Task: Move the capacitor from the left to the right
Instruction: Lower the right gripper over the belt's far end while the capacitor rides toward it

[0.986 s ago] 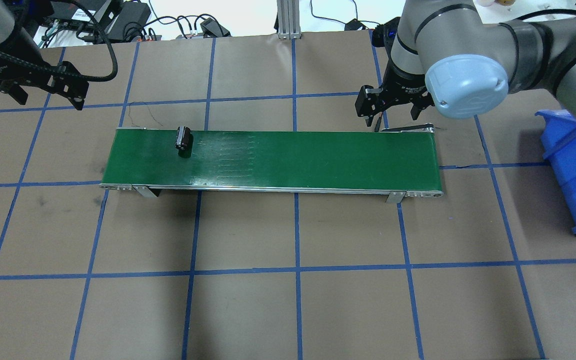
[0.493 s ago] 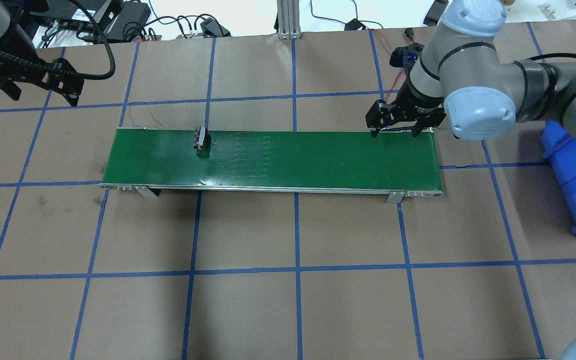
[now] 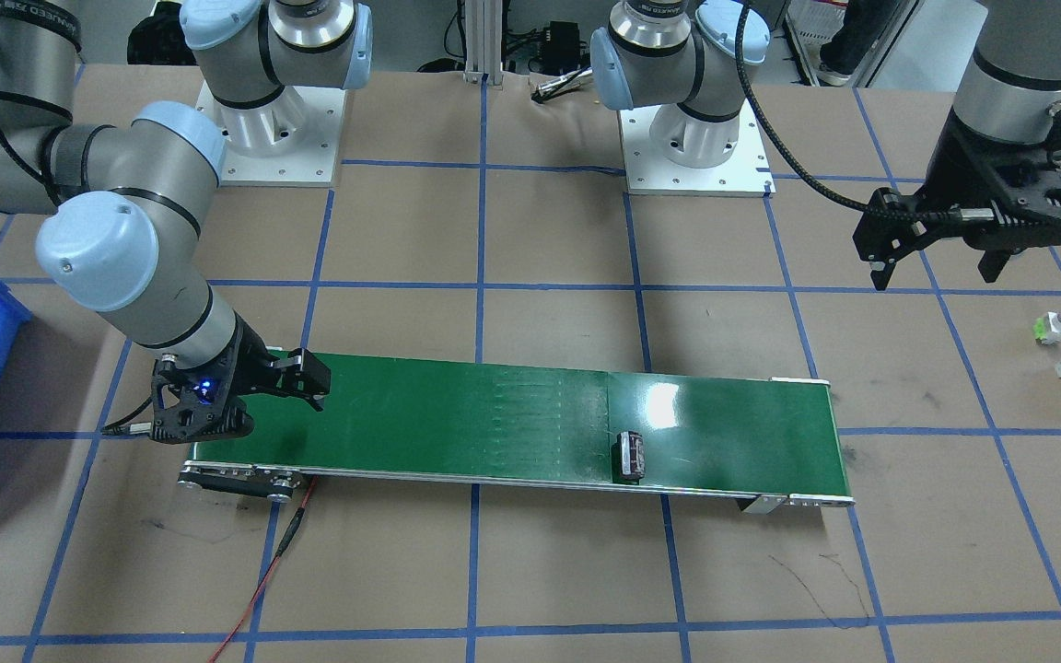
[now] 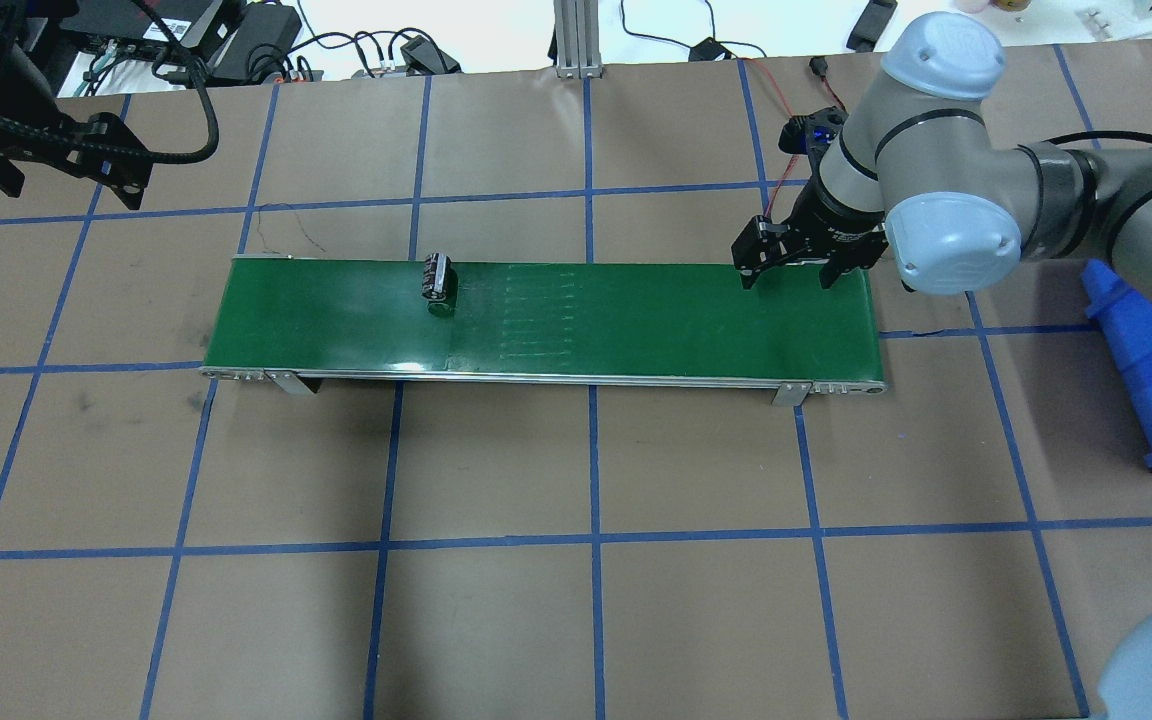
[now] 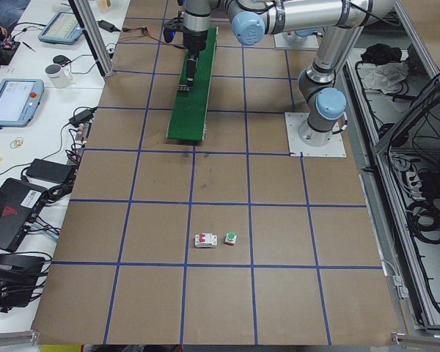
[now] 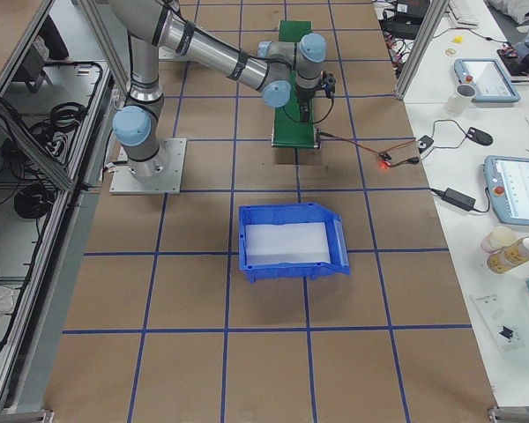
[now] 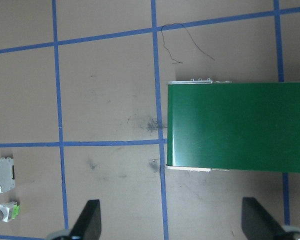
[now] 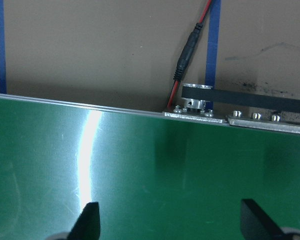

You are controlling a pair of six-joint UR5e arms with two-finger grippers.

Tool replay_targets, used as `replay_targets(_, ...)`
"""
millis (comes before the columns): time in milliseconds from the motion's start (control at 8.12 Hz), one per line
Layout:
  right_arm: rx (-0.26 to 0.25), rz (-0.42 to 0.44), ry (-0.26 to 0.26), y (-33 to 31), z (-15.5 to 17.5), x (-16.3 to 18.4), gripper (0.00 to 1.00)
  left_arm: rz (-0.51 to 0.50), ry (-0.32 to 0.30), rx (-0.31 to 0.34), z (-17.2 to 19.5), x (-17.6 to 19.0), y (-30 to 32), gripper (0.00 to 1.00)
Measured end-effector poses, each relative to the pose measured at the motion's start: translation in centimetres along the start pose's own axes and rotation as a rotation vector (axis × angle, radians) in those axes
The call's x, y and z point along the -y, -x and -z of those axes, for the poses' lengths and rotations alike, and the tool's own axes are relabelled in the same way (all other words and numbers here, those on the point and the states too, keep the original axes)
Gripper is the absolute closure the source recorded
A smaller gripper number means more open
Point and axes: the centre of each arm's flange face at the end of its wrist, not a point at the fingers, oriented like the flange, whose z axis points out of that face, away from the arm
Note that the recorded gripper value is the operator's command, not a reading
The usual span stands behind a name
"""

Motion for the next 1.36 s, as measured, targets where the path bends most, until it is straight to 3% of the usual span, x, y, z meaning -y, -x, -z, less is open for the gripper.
replay_targets(370,-0.001,-0.008,-0.006,0.0,0.2,0.3,0.00,0.020,0.003,0.007,0.2,-0.6,1.5,0.00)
replay_targets(739,-0.001,-0.007,-0.023,0.2,1.2,0.8,0.00,0.038,0.014,0.003,-0.8,-1.5,7.6,0.00)
replay_targets(1109,-0.001,-0.005,-0.031,0.2,1.3,1.0,0.00,0.074,-0.033,-0.113,-1.4,-1.4,9.4,0.00)
replay_targets(1355,-0.003,-0.002,-0.030,0.1,1.2,1.0,0.00,0.077,-0.050,-0.138,-1.2,-1.5,9.4,0.00)
